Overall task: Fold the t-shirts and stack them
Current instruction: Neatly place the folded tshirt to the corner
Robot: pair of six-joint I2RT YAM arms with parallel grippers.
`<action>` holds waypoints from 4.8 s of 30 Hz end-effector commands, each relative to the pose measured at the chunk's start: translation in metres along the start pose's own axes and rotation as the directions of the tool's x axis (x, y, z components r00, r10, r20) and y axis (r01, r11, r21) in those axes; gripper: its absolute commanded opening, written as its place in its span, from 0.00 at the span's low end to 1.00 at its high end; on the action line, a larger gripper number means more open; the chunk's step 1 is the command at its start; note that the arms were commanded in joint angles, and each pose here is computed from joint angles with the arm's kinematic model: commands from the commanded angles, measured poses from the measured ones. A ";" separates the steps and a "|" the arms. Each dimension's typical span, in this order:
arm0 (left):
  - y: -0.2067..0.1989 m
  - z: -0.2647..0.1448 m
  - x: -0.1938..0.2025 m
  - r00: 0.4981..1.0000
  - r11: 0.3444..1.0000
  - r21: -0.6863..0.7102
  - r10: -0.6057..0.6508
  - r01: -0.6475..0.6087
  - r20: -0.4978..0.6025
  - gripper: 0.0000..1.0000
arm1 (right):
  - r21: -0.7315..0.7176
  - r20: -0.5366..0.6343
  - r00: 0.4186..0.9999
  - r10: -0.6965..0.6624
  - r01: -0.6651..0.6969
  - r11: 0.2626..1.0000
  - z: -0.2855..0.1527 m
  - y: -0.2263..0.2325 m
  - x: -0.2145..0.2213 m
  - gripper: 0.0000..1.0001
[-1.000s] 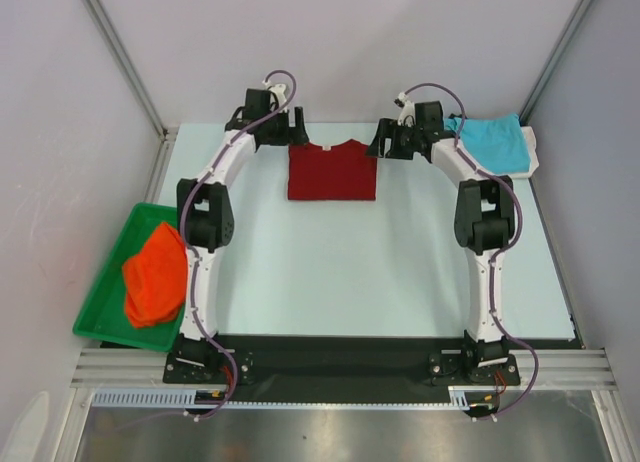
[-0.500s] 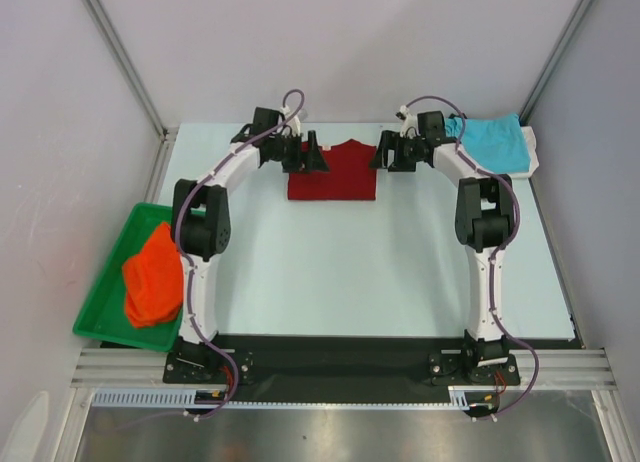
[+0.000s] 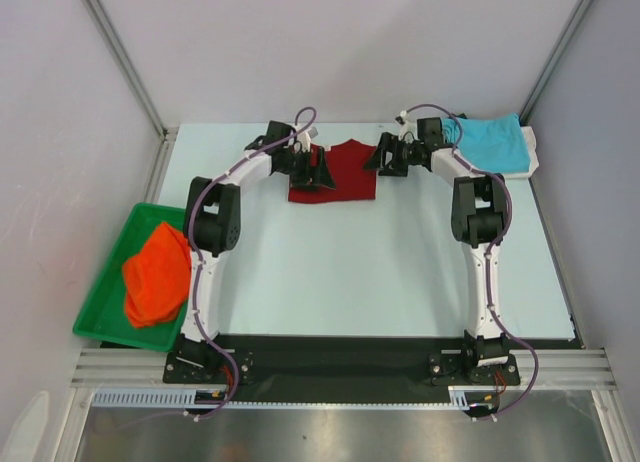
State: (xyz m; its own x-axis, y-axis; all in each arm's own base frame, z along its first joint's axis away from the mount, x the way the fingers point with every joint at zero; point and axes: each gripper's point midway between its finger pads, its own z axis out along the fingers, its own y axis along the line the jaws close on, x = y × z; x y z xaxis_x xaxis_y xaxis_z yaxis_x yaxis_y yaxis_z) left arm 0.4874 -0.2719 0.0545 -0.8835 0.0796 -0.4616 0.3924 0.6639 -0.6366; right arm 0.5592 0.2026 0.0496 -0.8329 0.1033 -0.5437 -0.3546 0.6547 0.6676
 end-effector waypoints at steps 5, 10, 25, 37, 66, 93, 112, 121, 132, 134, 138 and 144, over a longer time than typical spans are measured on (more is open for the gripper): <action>0.007 0.007 -0.001 0.999 0.999 -0.035 0.032 -0.032 -0.006 0.86 | 0.004 -0.100 0.988 0.120 -0.120 0.993 0.032 -0.015 0.046 0.86; 0.006 0.008 -0.002 0.999 0.999 -0.038 0.035 -0.035 -0.001 0.86 | 0.008 -0.104 0.987 0.119 -0.119 0.993 0.036 -0.014 0.049 0.86; 0.001 0.010 -0.007 0.998 0.998 -0.042 0.055 -0.055 0.008 0.85 | -0.008 -0.133 0.988 0.080 -0.082 0.997 0.048 -0.004 0.059 0.53; -0.027 -0.032 -0.068 0.967 0.970 -0.168 0.203 -0.176 0.157 0.94 | 0.010 -0.108 0.970 -0.219 0.221 0.975 0.016 0.022 0.027 0.00; -0.023 -0.073 -0.088 0.904 0.887 -0.287 0.409 -0.362 0.127 0.97 | 0.600 -0.353 0.779 -0.518 0.614 0.514 -0.223 -0.091 -0.106 0.00; -0.044 -0.039 -0.070 0.887 0.867 -0.257 0.456 -0.426 0.068 0.97 | 0.885 -0.121 0.833 -0.541 0.337 0.321 -0.370 -0.132 -0.191 0.00; -0.044 -0.037 -0.075 0.885 0.866 -0.264 0.459 -0.426 0.077 0.97 | 0.928 -0.029 0.786 -0.617 0.251 0.276 -0.398 -0.110 -0.225 0.00; -0.045 -0.039 -0.076 0.885 0.866 -0.263 0.459 -0.425 0.078 0.97 | 0.877 -0.022 0.743 -0.669 0.336 0.344 -0.358 -0.069 -0.232 0.00; -0.047 -0.041 -0.076 0.884 0.866 -0.263 0.460 -0.426 0.082 0.98 | 0.798 -0.026 0.673 -0.739 0.459 0.391 -0.280 -0.001 -0.234 0.00; -0.048 -0.042 -0.076 0.883 0.865 -0.264 0.461 -0.427 0.083 0.98 | 0.801 -0.026 0.674 -0.738 0.456 0.388 -0.277 -0.003 -0.235 0.00; -0.048 -0.043 -0.076 0.884 0.866 -0.265 0.459 -0.424 0.084 0.98 | 0.823 -0.030 0.690 -0.723 0.427 0.374 -0.289 -0.014 -0.236 0.00; -0.050 -0.039 -0.079 0.884 0.871 -0.251 0.457 -0.422 0.097 0.98 | 0.871 -0.026 0.726 -0.688 0.354 0.341 -0.325 -0.047 -0.237 0.00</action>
State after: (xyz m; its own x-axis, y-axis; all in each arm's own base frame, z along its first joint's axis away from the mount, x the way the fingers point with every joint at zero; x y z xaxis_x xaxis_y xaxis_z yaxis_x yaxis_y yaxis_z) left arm 0.5192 -0.2727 0.1205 -0.6355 0.3135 -0.7056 0.6190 0.7531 -0.2228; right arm 0.6361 -0.0544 0.2469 -0.4701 -0.4185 -0.7770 -0.2053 0.9081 -0.3649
